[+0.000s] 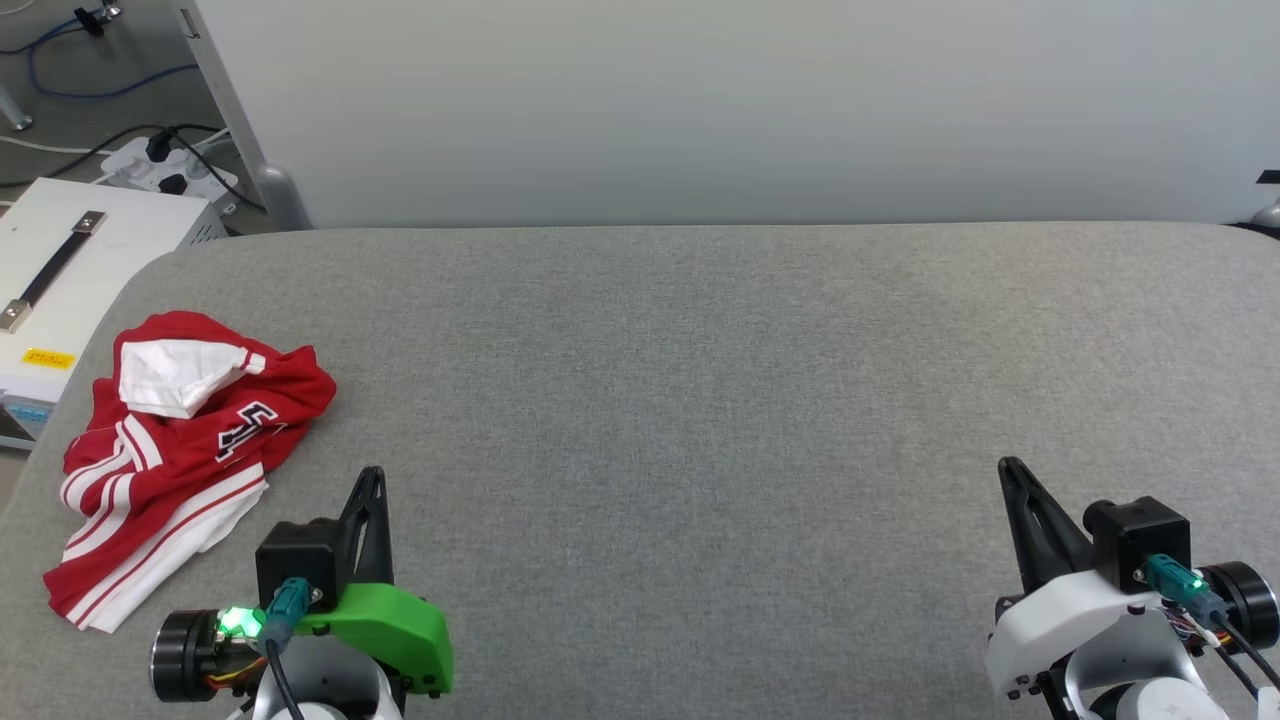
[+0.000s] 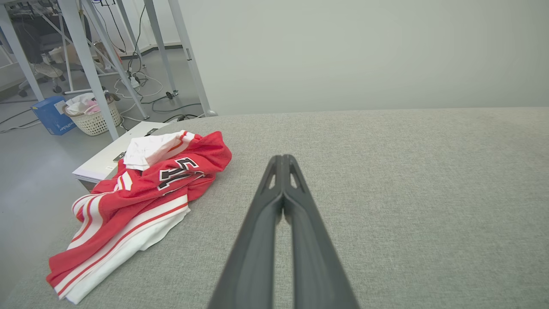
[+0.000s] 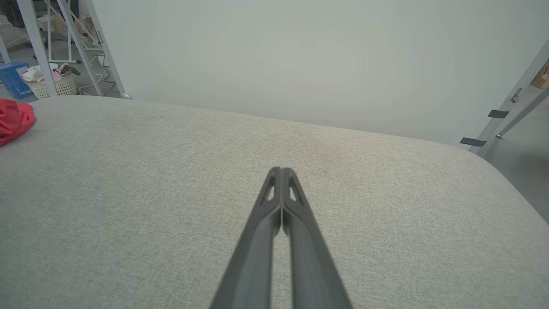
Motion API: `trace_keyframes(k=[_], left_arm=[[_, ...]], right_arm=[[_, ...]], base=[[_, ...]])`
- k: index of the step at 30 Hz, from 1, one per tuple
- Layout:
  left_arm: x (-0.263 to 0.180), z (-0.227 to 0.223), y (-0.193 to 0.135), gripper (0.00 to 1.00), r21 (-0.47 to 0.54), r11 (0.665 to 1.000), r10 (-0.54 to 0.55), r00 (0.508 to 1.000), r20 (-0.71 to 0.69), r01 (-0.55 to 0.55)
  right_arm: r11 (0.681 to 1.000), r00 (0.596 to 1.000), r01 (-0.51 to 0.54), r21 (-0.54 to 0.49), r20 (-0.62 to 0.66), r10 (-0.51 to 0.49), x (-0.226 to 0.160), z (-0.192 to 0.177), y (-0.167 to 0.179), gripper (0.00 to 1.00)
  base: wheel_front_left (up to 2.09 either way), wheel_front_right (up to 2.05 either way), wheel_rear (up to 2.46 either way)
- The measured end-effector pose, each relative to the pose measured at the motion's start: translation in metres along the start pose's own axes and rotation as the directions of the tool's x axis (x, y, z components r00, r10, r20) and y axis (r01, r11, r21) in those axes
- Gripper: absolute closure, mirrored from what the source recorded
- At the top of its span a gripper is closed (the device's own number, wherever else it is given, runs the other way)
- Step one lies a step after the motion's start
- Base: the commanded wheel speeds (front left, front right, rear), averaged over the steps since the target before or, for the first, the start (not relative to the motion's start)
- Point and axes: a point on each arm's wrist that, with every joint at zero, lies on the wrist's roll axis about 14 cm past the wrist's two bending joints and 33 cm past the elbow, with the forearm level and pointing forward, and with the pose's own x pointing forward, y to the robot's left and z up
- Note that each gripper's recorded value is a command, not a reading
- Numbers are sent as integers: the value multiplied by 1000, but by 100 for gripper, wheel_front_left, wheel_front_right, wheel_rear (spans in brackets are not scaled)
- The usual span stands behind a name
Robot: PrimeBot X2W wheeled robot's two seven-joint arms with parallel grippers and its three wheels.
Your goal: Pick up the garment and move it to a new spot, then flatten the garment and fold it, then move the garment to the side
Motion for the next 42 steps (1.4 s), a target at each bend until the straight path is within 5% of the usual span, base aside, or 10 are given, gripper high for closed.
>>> trace_keyframes(k=[16,17,42], left_arm=[[0,0,0,100,0,1000,0,1000,0,0],[0,0,0,0,0,1000,0,1000,0,0],[0,7,0,0,-10,1000,7,999,41,-7]], right_arm=[[1000,1000,0,0,0,0,0,0,0,100],[1000,1000,0,0,0,0,0,0,0,0],[999,998,24,30,55,-26,-1,11,-9,0]], base=[[0,0,0],[0,0,0],[0,0,0]])
